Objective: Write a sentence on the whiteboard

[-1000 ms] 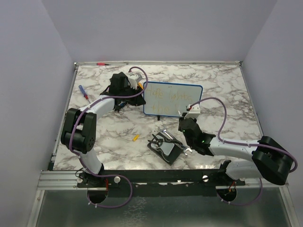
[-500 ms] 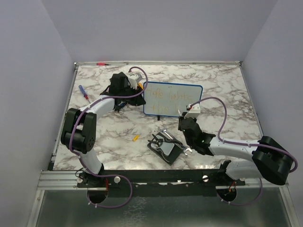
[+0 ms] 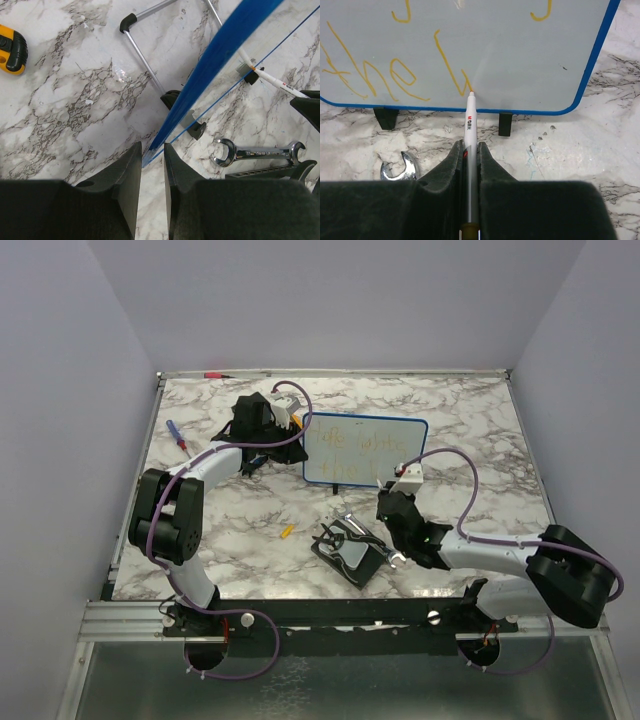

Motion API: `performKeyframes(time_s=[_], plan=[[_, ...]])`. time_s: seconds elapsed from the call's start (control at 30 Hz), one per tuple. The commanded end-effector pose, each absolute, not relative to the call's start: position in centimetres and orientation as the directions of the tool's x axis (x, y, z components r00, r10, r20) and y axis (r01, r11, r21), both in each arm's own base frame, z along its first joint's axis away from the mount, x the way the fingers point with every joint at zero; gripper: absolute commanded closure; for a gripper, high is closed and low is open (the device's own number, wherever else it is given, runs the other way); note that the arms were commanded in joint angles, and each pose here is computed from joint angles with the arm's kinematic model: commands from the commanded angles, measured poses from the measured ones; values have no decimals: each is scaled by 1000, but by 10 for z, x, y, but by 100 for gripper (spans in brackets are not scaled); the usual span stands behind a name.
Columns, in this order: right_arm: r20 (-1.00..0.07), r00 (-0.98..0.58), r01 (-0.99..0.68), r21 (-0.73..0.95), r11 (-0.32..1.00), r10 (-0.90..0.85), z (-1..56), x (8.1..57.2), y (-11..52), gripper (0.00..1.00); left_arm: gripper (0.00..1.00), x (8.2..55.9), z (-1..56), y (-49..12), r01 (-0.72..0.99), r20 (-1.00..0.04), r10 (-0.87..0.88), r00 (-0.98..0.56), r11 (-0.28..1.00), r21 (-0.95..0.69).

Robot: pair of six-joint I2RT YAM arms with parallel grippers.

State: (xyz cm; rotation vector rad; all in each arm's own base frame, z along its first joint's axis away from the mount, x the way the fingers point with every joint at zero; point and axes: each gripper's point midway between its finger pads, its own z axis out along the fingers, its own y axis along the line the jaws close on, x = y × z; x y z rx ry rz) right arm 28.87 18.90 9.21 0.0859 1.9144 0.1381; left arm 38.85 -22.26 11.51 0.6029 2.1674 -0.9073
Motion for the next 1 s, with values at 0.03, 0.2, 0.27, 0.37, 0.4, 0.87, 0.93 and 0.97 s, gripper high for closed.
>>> performKeyframes(time_s=[0.03,0.2,0.27,0.37,0.4,0.87,0.93,0.97], plan=[[-926,-359,36,107,994,113,78,287,179,100,75,393,129,-225,658,-781,144,-608,641,-394],[-928,-356,41,101,994,109,79,289,179,100,75,393,129,-225,658,-781,144,-608,641,-395],[-932,-346,40,98,994,106,83,290,179,100,75,393,128,-225,658,-780,145,-609,641,-395],[-940,-327,35,92,995,98,92,293,179,100,75,392,127,-225,656,-778,145,-612,642,-396],[-943,-319,34,91,995,97,96,294,180,100,75,393,127,-225,657,-778,145,-611,642,-396],[-969,-226,36,93,995,99,135,307,178,100,75,393,129,-226,659,-781,144,-608,641,-394],[-971,-218,39,93,995,99,138,309,177,100,75,393,129,-225,658,-780,144,-608,642,-394],[-972,-216,38,92,995,98,139,309,177,100,75,393,129,-225,658,-780,144,-609,642,-395]])
